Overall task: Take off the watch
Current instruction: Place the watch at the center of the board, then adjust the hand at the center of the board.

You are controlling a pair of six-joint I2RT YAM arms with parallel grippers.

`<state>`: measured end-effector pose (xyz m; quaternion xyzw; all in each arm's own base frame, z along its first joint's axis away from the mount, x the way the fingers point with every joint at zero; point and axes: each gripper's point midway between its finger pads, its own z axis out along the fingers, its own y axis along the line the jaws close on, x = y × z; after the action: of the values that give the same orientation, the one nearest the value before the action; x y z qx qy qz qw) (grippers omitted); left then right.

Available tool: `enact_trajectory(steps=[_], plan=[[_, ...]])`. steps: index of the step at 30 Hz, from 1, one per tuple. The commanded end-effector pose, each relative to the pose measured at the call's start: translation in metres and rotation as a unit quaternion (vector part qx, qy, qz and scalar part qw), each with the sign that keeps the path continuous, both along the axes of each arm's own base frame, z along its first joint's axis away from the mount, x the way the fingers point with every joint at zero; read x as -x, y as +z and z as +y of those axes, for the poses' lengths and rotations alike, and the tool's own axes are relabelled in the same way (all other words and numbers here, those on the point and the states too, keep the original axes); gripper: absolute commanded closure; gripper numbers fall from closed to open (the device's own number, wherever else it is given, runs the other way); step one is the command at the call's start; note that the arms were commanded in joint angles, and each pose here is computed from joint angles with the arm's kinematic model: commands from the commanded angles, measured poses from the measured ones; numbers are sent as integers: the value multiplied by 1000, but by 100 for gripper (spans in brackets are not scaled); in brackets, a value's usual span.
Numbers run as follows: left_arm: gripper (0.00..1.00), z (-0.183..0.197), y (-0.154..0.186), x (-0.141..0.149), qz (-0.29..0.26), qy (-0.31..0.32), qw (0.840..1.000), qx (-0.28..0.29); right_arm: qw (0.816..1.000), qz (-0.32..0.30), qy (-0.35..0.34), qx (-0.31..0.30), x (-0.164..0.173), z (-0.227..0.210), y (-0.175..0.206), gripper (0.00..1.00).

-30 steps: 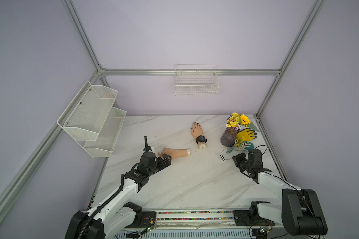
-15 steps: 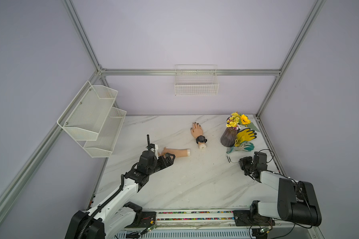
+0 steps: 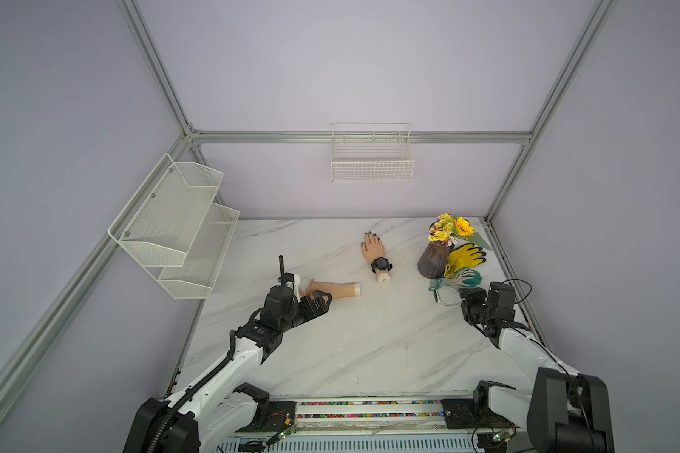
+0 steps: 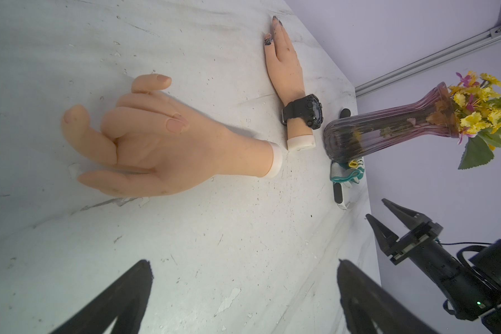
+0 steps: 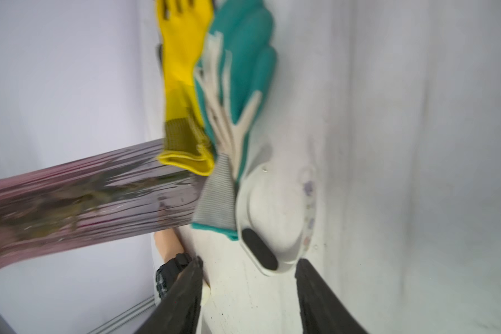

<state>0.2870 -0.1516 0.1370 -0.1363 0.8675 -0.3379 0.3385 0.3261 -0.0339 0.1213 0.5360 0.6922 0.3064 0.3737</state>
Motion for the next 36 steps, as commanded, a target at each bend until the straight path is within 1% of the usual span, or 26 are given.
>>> enact_trajectory(steps=[1,3,5,7,9,11,12,13,14,15,17,19,21,22,23,25,27,28,31,34,36], plan=[[0,-2,26,-8,-43,-4,999,10,993,-91,-26,72,0,-17,78,36],[0,-2,27,-8,-45,-3,999,12,982,-156,-24,108,7,-17,129,32],[0,-3,28,-8,-48,-3,999,13,964,-221,-2,150,14,-8,180,29],[0,-2,32,-8,-54,-3,998,17,947,-267,19,175,20,5,220,28],[0,-3,36,-8,-60,-4,998,21,920,-334,49,198,33,30,266,27],[0,-5,43,-8,-74,-8,997,28,883,-413,71,211,54,59,312,23],[0,-6,45,-7,-78,-10,996,32,869,-441,81,210,62,72,327,22],[0,-7,48,-7,-86,-12,996,37,859,-459,95,206,66,87,338,21],[0,-8,51,-6,-93,-15,995,42,853,-465,118,206,64,105,342,21],[0,-9,54,-6,-98,-18,994,46,851,-461,140,208,58,123,342,21],[0,-12,60,-4,-110,-27,992,56,849,-439,191,224,40,173,336,21],[0,-15,67,-2,-120,-37,990,63,847,-402,227,264,27,226,322,20],[0,-18,74,1,-132,-48,988,66,835,-362,262,320,14,275,302,18],[0,-19,77,2,-136,-53,987,67,825,-344,284,347,6,297,290,17],[0,-19,80,4,-140,-55,986,68,816,-318,309,371,-7,319,272,17],[0,-20,84,7,-148,-62,985,70,803,-268,346,405,-27,347,232,15],[0,-20,90,10,-157,-65,983,70,794,-216,366,434,-43,361,192,14],[0,-19,92,11,-161,-67,982,69,788,-181,375,454,-51,366,163,12],[0,-15,93,14,-161,-62,983,59,770,-111,381,499,-67,366,105,3],[0,-13,93,16,-163,-61,983,53,763,-62,400,504,-82,359,60,3],[0,-13,92,17,-162,-61,983,52,764,-28,411,496,-92,347,32,3]])
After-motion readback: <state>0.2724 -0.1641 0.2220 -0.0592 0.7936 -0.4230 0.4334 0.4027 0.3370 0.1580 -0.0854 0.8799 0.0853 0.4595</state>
